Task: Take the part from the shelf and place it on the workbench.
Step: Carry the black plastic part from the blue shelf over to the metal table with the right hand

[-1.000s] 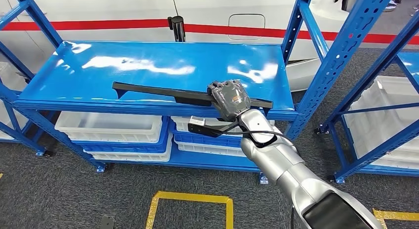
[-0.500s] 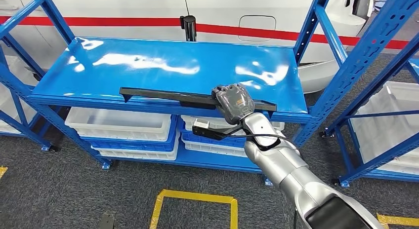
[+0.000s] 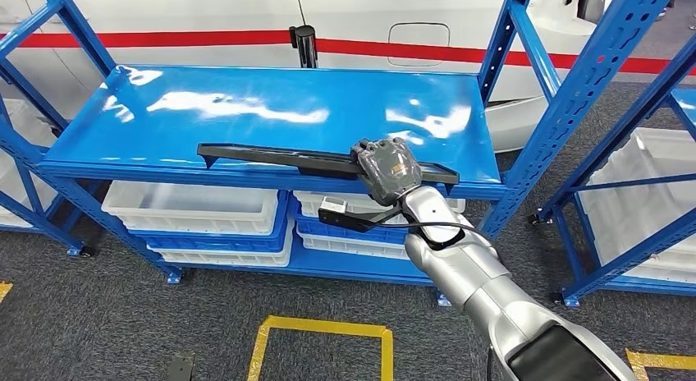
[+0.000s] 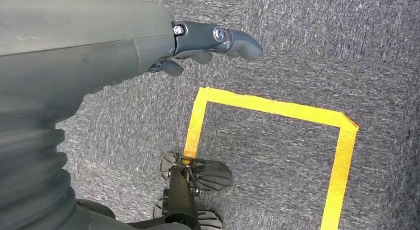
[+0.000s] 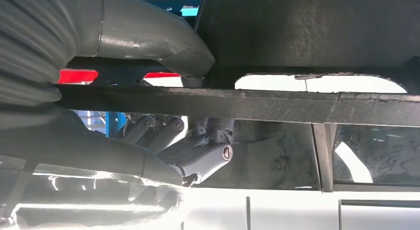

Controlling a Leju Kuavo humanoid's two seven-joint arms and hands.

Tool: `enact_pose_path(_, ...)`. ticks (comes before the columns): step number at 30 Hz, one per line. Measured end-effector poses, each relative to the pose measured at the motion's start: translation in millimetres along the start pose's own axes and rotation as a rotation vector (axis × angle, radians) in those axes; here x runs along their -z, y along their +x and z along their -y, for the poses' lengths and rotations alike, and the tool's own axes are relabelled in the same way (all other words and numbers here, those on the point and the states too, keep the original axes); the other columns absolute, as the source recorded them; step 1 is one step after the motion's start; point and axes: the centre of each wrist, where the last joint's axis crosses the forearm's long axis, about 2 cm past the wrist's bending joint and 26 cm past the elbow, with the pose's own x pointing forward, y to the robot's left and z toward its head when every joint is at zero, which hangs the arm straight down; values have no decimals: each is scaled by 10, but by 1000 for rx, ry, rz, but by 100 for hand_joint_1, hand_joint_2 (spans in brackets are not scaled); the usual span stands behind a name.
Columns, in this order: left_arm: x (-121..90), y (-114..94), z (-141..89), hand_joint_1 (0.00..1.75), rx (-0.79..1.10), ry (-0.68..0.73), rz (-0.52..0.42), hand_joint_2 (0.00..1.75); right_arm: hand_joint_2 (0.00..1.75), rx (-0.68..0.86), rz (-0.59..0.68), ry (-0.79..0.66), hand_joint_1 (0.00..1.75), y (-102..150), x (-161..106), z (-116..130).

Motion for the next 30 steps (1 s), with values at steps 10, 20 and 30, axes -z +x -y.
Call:
enact_pose_path(10,4,23,20,0,11,-12,6,175,175,-3,-13,2,175,-32,-39,-17)
enact_pose_path(20,-2,15,24,0,14,-15,3,175,175,-8,-11,1,175,-25,-47,-17)
enact_pose_path(30,5,14,5,0,19,-13,4,175,175,-5,-9,1,175,-2,-44,-20)
